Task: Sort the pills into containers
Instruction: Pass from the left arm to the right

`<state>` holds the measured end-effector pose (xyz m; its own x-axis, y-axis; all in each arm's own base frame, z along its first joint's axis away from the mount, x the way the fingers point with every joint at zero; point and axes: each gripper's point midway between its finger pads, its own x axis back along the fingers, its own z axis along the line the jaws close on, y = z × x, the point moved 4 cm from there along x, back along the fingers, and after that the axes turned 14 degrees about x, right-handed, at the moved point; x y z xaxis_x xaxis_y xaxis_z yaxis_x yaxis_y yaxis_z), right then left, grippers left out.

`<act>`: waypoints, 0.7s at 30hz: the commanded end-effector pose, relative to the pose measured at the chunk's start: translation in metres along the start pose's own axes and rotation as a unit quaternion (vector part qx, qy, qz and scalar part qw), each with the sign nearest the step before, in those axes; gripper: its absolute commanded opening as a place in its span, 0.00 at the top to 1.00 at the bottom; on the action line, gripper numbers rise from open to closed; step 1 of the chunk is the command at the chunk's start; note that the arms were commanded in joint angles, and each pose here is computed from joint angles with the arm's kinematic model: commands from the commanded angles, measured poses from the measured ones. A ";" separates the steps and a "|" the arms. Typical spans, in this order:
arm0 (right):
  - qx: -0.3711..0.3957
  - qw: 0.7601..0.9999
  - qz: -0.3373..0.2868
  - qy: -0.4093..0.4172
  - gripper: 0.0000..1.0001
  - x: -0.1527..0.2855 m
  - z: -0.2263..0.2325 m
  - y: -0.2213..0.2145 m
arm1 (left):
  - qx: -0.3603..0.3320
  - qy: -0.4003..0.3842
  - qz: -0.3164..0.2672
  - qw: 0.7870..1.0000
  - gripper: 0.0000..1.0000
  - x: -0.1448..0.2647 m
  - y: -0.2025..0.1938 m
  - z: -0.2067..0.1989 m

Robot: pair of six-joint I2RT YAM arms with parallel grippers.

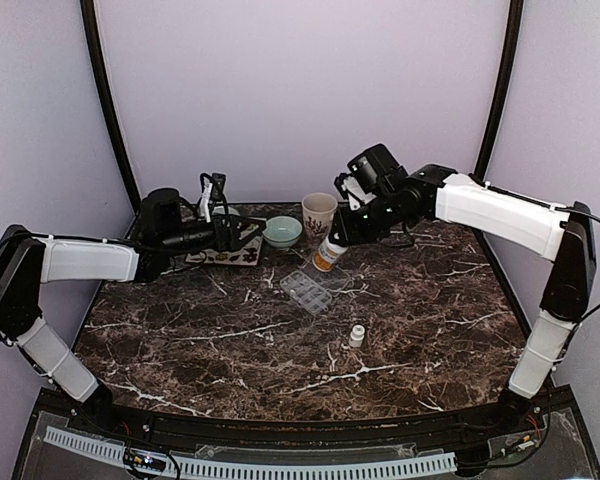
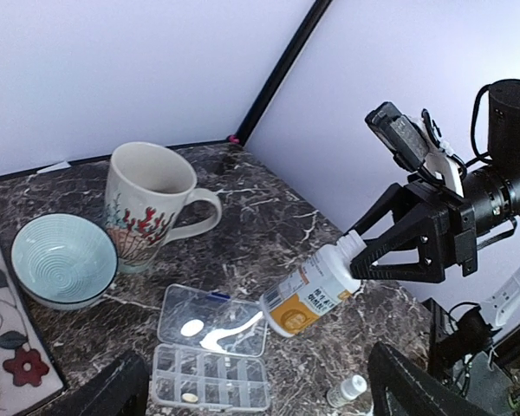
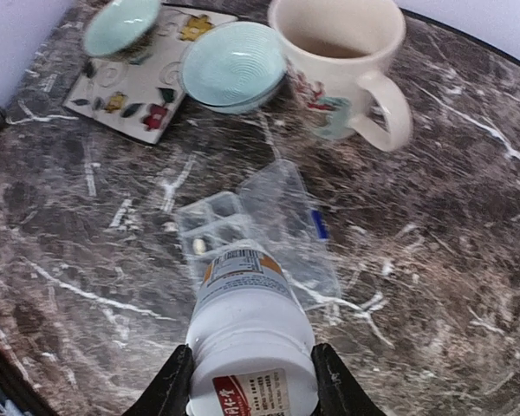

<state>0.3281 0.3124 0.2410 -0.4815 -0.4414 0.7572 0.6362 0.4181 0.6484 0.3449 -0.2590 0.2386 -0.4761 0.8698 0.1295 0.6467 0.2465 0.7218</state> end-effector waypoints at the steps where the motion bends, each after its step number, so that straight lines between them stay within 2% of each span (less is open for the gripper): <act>1: 0.040 0.989 0.060 -0.128 1.00 -0.001 -0.047 -0.017 | -0.036 0.078 -0.010 0.996 0.10 0.001 -0.003 0.008; 12: 0.056 0.962 0.163 -0.212 1.00 -0.015 -0.097 -0.048 | -0.072 0.148 -0.005 0.986 0.10 -0.007 -0.016 0.013; 21: 0.040 0.957 0.192 -0.212 1.00 -0.026 -0.118 -0.066 | -0.080 0.155 0.005 0.985 0.10 -0.010 -0.023 0.013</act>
<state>0.3648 0.2132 0.1740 -0.4392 0.0880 0.8941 0.7642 0.5598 0.3203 0.3424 -0.2667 0.1953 -0.6271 0.6970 0.3478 0.6008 0.1486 0.7854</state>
